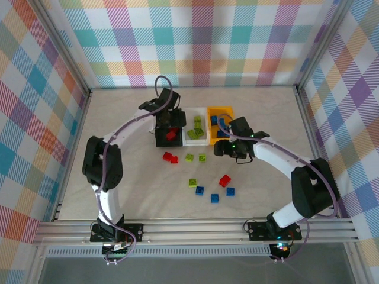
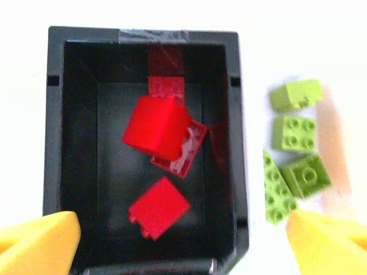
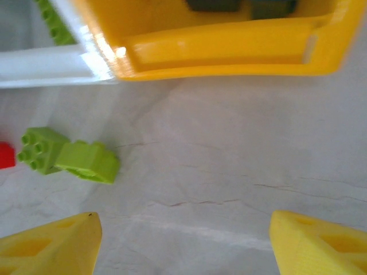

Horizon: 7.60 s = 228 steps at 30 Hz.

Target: Sort the legos into containers by color

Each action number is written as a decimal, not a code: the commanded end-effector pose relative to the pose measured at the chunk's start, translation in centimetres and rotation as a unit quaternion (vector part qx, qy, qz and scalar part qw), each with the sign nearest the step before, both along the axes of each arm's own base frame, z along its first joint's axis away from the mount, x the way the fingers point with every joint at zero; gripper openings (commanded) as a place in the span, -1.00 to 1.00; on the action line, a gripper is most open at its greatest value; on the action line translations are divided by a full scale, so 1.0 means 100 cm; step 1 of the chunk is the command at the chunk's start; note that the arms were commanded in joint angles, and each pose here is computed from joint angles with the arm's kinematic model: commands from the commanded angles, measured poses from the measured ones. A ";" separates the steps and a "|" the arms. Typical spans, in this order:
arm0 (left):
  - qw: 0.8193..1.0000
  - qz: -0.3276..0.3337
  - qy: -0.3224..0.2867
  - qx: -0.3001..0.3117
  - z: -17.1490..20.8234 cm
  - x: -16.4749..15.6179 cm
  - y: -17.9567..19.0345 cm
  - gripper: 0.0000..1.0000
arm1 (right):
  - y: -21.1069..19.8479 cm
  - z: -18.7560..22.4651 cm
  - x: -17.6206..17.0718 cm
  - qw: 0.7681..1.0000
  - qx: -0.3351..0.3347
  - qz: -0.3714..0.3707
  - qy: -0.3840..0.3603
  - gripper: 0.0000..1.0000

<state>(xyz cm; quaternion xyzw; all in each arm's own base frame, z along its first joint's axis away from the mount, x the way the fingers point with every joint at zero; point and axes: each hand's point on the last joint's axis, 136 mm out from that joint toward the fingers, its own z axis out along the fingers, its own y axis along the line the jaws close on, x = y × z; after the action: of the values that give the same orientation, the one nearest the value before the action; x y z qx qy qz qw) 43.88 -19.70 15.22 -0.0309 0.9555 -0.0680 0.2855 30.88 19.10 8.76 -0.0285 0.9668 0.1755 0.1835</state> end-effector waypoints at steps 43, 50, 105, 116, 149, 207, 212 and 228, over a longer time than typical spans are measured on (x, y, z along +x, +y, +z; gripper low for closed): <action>0.992 0.039 0.031 -0.112 -0.040 -0.196 0.059 1.00 | 0.102 0.035 0.052 0.992 -0.053 0.091 -0.064 -0.26; 0.992 0.033 0.047 -0.112 -0.044 -0.202 0.058 1.00 | 0.115 0.035 0.111 0.993 -0.057 0.067 -0.075 -0.14; 0.990 0.040 0.069 -0.120 -0.065 -0.207 0.061 1.00 | 0.003 -0.069 -0.105 0.984 -0.109 0.048 0.136 0.20; 0.990 0.047 0.076 -0.105 -0.068 -0.211 0.068 1.00 | 0.040 -0.008 -0.067 0.993 -0.049 0.103 0.035 -0.11; 0.989 0.042 0.093 -0.112 -0.069 -0.219 0.069 1.00 | 0.205 0.086 0.111 0.981 0.023 0.163 -0.098 0.40; 0.955 -0.200 0.211 0.051 -0.131 -0.237 -0.076 -0.17 | -0.013 0.030 -0.029 0.999 -0.006 -0.007 -0.037 0.42; 0.961 -0.192 0.195 0.043 -0.118 -0.233 -0.076 -0.31 | -0.014 0.031 -0.028 0.999 -0.006 -0.010 -0.038 0.42; 0.995 -0.084 0.049 0.010 -0.022 -0.051 -0.072 -0.39 | -0.014 0.025 -0.032 1.000 -0.001 -0.010 -0.030 0.44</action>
<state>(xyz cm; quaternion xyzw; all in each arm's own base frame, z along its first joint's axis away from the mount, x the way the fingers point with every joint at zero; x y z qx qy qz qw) 36.69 -27.83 14.17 0.0446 0.9636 -0.1234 0.2331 27.92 17.72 11.19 -0.0309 0.9633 0.1616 0.2119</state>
